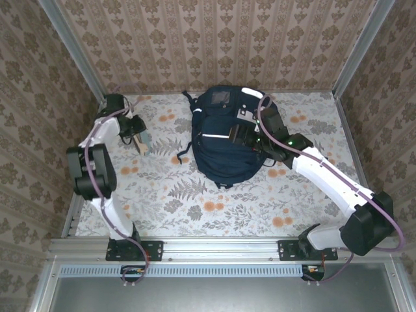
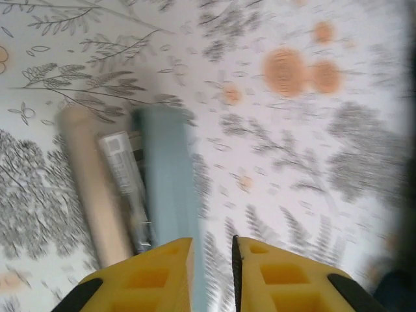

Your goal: Pack the student bag

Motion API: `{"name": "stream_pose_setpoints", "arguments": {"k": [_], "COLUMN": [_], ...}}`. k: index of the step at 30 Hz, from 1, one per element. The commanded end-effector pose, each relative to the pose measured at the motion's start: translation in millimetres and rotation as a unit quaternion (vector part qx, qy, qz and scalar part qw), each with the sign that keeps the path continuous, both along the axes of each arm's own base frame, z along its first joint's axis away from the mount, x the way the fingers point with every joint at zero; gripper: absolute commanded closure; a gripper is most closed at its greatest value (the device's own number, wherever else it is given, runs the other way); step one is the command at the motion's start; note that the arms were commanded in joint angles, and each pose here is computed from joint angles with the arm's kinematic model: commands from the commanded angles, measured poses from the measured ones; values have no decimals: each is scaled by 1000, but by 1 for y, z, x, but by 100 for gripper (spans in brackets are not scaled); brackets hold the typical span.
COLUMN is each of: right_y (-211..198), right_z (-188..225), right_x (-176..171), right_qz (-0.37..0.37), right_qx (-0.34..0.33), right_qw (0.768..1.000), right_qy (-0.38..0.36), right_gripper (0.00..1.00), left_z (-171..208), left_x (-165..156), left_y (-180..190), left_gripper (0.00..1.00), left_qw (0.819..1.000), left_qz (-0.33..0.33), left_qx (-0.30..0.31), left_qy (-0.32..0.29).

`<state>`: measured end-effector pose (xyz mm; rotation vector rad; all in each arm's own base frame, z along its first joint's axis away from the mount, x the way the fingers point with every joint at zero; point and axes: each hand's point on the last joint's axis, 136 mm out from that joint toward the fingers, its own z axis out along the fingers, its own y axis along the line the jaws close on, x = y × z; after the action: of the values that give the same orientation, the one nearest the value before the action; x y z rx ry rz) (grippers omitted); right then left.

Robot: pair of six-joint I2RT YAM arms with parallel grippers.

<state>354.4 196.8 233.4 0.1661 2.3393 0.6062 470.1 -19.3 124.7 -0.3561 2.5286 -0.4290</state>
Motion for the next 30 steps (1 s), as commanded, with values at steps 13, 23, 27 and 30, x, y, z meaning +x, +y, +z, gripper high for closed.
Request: {"name": "stream_pose_setpoints", "arguments": {"k": [13,23,27,30], "right_y": [12,18,22,24], "right_z": [-33,-36,-37,-39], "right_x": [15,11,9,7], "right_qz": [103,110,113,114], "right_qx": [-132,-110,-96,-89], "right_qw": [985,987,988,989], "right_qy": [31,35,38,41], "right_gripper": [12,10,10,10], "left_z": [7,-52,-66,-74], "left_x": [-64,-36,-25,-17], "left_y": [14,37,41,40], "left_gripper": [32,15,14,14], "left_qw": [996,988,986,985], "left_qz": [73,96,92,81], "left_qx": [39,64,70,69], "left_qy": [15,100,121,134]}}
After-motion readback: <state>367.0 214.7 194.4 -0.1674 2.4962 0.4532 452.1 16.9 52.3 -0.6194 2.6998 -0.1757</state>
